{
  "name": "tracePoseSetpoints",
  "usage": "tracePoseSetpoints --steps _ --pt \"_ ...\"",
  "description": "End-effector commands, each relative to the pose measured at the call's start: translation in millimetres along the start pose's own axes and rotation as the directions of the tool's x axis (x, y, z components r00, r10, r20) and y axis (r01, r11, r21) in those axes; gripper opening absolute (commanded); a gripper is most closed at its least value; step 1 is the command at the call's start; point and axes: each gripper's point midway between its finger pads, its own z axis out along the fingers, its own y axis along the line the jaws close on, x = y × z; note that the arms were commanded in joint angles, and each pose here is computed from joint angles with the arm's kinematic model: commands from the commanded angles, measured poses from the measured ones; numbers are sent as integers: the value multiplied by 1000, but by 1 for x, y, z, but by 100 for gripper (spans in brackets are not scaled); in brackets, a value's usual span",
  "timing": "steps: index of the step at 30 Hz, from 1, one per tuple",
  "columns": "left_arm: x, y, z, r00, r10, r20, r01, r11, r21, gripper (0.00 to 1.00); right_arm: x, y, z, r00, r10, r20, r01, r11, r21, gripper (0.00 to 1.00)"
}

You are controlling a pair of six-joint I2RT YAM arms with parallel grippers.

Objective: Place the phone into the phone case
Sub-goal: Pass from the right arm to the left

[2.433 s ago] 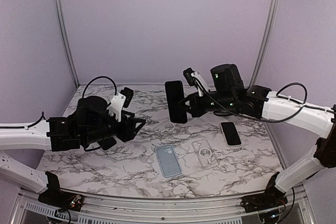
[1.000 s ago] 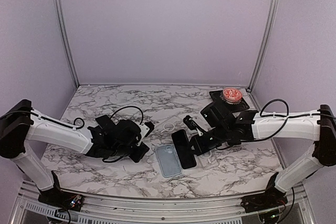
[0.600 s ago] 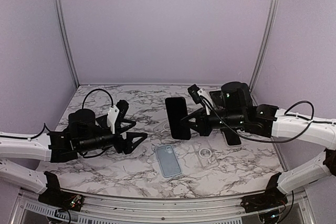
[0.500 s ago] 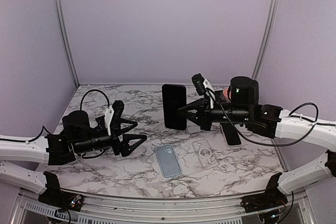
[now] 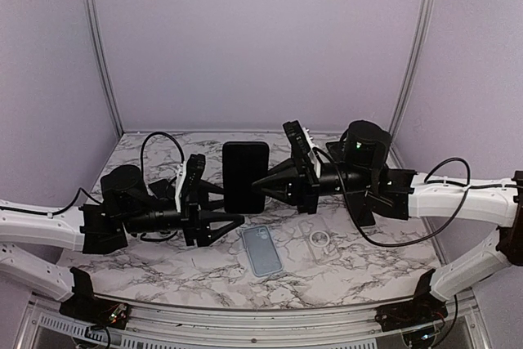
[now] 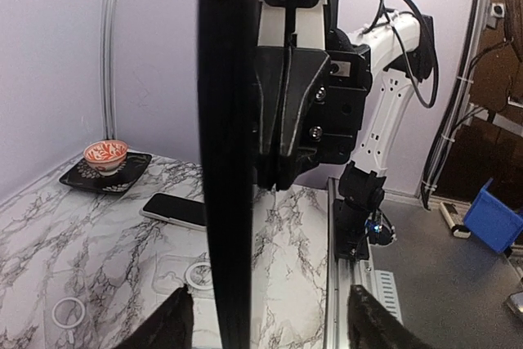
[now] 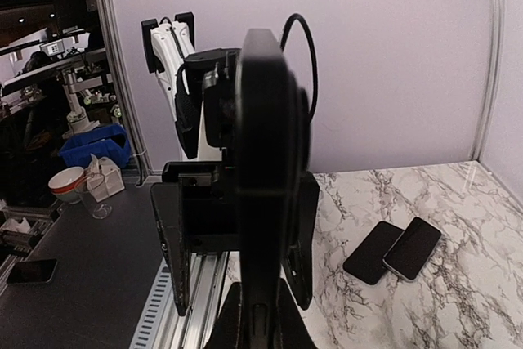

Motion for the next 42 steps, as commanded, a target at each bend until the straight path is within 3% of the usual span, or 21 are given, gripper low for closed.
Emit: tracePoseSetpoints --steps 1,4,7,10,12,13,15,17,21,23,25,26,27,28,30,33,36,42 --pt "-16 -9 7 998 40 41 -42 998 45 51 -37 20 6 992 -91 88 99 991 -90 0" --pt "-17 -11 8 998 45 44 -48 997 53 19 -33 20 7 993 -86 76 94 991 -98 0" --pt "-15 -13 8 998 46 41 -48 997 58 0 -33 21 6 993 -89 74 96 991 -98 0" --pt "-14 -13 8 998 41 38 -44 997 58 0 -29 18 8 994 -97 44 101 991 -93 2" --pt "-11 -12 8 999 41 32 -43 998 47 0 -27 15 8 994 -110 16 111 991 -78 31" --pt "-8 -10 8 999 41 27 -42 998 39 0 -29 13 6 993 -121 14 122 990 -69 39" --pt "-4 -9 9 999 41 16 -41 999 33 0 -34 11 4 991 -132 24 133 989 -62 45" --pt "0 -8 9 999 41 8 -41 999 26 0 -36 12 5 990 -139 30 141 987 -77 43" --pt "2 -5 9 999 43 6 -43 999 0 0 -21 7 11 994 -104 -22 101 991 -88 18" --pt "2 -4 10 999 44 7 -44 999 -10 0 -12 5 11 995 -83 -48 78 993 -93 0" --pt "7 1 11 999 36 -8 -36 999 -32 5 -7 -2 7 996 -62 -57 58 997 -56 0" --pt "12 6 12 999 22 -24 -23 998 -58 24 -3 -13 2 997 -34 -70 34 999 -11 0" --pt "18 11 11 999 9 -45 -13 996 -86 37 1 -29 -5 996 0 -86 4 998 55 0" --pt "28 17 9 997 -2 -72 -7 993 -121 44 9 -47 -14 992 67 -104 -53 990 128 0" --pt "55 36 -1 987 -36 -155 -1 973 -230 45 30 -85 -37 971 184 -151 -130 941 311 0" --pt "102 69 -21 952 -79 -297 -52 911 -410 44 73 -113 -67 924 293 -245 -123 836 535 0" --pt "143 88 -33 896 -129 -424 -109 863 -493 41 109 -114 -79 880 396 -264 -171 781 601 0" --pt "196 119 -41 810 -266 -523 -123 794 -595 28 170 -111 -91 789 559 -255 -272 689 672 0"
